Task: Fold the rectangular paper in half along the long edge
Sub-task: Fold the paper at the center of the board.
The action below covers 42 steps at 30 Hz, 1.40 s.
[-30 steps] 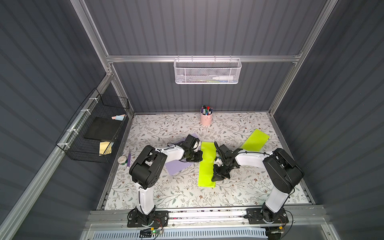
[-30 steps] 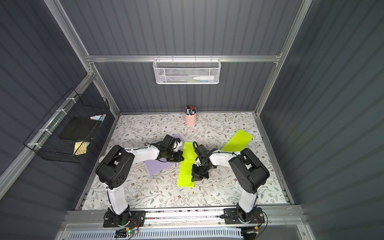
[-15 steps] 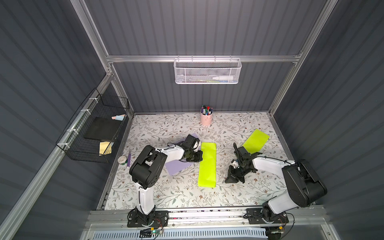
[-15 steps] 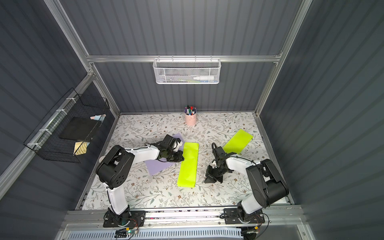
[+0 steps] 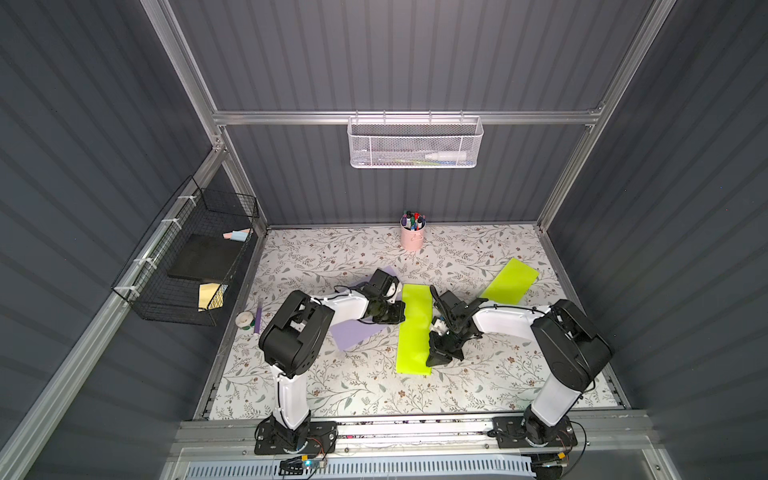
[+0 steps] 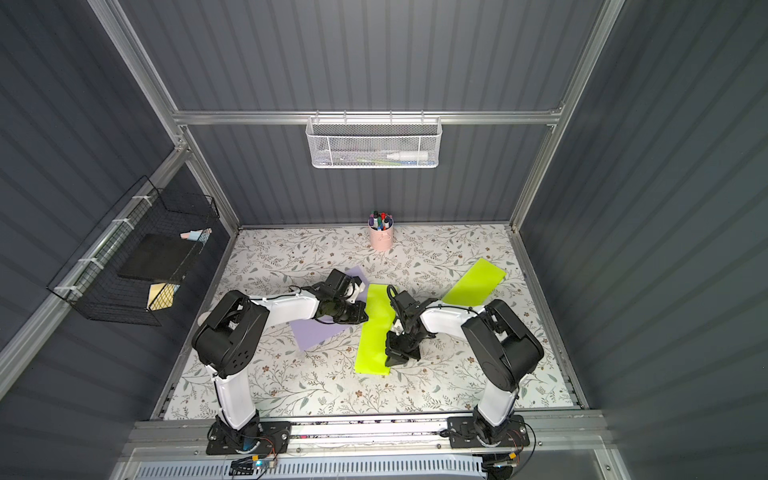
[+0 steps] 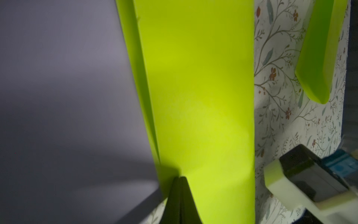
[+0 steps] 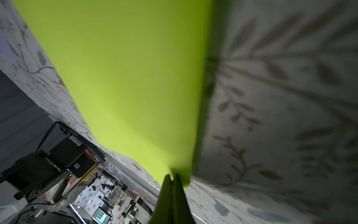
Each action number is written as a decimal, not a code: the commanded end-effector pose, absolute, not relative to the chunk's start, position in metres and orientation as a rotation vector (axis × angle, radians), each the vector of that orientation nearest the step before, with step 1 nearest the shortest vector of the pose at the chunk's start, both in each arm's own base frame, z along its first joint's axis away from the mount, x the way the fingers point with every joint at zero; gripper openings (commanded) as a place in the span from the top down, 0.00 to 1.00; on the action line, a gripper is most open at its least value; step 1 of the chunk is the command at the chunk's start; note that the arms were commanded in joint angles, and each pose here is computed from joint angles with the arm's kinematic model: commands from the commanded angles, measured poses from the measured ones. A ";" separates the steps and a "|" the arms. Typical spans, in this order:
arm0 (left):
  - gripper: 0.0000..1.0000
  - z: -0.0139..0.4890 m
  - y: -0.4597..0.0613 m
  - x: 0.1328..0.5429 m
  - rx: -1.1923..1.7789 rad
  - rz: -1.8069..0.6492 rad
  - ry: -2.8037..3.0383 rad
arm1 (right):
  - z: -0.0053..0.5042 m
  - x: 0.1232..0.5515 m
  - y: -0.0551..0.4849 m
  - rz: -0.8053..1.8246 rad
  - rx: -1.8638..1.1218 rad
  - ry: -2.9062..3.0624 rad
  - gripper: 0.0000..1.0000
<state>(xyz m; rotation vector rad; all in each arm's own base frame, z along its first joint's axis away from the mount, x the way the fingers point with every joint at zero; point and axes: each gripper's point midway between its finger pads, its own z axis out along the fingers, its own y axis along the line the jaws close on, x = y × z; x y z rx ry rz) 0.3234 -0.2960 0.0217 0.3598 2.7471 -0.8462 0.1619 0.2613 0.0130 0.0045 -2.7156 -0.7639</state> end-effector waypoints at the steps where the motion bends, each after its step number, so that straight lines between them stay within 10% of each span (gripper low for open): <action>1: 1.00 -0.040 -0.258 0.292 0.328 -0.609 2.981 | -0.003 0.149 0.247 -0.684 -0.034 -2.697 1.00; 11: 1.00 -0.043 -0.258 0.290 0.331 -0.608 2.990 | -0.005 0.133 0.179 -0.648 -0.354 -2.651 1.00; 22: 1.00 -0.043 -0.259 0.291 0.328 -0.613 2.988 | 0.066 0.217 0.243 -0.986 -0.088 -2.803 1.00; 42: 1.00 -0.044 -0.255 0.290 0.325 -0.591 2.995 | -0.007 0.180 0.183 -0.792 -0.326 -2.725 1.00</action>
